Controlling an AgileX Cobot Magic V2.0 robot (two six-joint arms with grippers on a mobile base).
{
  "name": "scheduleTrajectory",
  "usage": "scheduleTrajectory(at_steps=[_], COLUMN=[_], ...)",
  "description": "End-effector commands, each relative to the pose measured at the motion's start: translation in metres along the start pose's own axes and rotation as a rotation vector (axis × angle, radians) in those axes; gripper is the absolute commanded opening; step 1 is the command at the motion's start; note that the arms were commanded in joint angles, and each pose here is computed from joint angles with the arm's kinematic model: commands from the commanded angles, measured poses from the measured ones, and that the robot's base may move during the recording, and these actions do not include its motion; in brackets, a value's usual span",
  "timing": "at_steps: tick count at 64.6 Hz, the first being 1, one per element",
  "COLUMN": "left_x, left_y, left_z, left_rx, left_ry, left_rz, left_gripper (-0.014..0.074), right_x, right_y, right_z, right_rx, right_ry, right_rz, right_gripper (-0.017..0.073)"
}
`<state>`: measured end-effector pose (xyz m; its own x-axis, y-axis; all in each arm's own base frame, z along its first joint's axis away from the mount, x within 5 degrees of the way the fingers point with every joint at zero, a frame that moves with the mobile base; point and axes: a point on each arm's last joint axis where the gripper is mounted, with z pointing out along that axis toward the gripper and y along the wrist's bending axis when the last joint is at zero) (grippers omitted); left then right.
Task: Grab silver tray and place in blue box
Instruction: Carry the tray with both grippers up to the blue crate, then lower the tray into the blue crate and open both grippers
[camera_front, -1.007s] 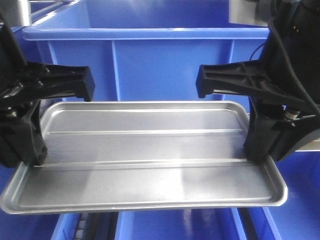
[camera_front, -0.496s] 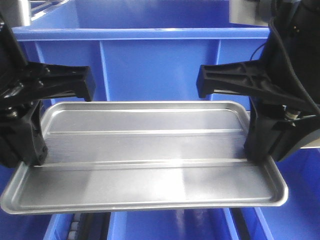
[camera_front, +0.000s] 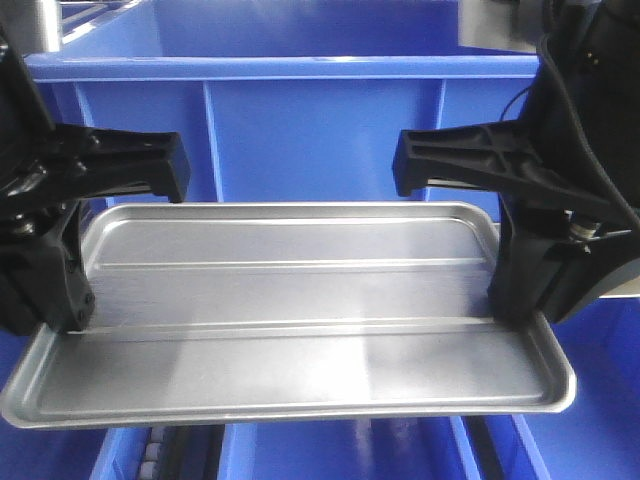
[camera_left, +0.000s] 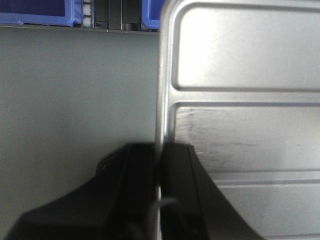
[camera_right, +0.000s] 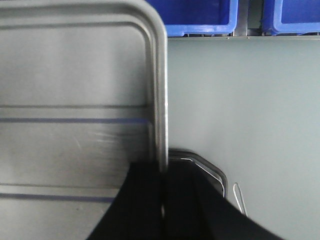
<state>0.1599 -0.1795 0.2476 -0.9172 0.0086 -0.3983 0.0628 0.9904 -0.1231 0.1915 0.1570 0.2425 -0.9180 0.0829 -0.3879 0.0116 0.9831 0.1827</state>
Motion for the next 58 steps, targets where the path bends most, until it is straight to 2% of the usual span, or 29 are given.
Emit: scheduleTrajectory(at_steps=[1,41,46,50,54,58], left_x=[-0.006,-0.007,-0.01,-0.014,-0.022,-0.031], left_y=[0.001,0.001,0.002,0.002,0.001,-0.001], left_z=[-0.012,-0.013,-0.013,-0.015,-0.021,-0.028], left_rx=[0.016,0.012,-0.005,-0.004,0.01,0.023], left_ry=[-0.046,-0.061,-0.093,-0.114,-0.133,-0.157], left_rz=[-0.001,0.012,0.042,0.046,0.029,0.046], left_gripper=[-0.0013,-0.0013,-0.0013,-0.0013,-0.0013,-0.0013], right_x=[-0.008,-0.009,-0.01,-0.013,-0.018,-0.025], right_y=[0.0,0.001,0.002,0.004,0.006,0.008], right_z=[-0.013,-0.013,-0.014,-0.017,-0.021,-0.028], right_rx=[-0.019,-0.028,-0.042,-0.049,-0.058,-0.067], right_ry=[-0.065,-0.071,-0.083,-0.094,-0.108,-0.12], right_rz=[-0.019,-0.019,-0.017,-0.023,-0.023,-0.012], right_gripper=[0.0059,0.0059,0.0059,0.0059,0.0059,0.0059])
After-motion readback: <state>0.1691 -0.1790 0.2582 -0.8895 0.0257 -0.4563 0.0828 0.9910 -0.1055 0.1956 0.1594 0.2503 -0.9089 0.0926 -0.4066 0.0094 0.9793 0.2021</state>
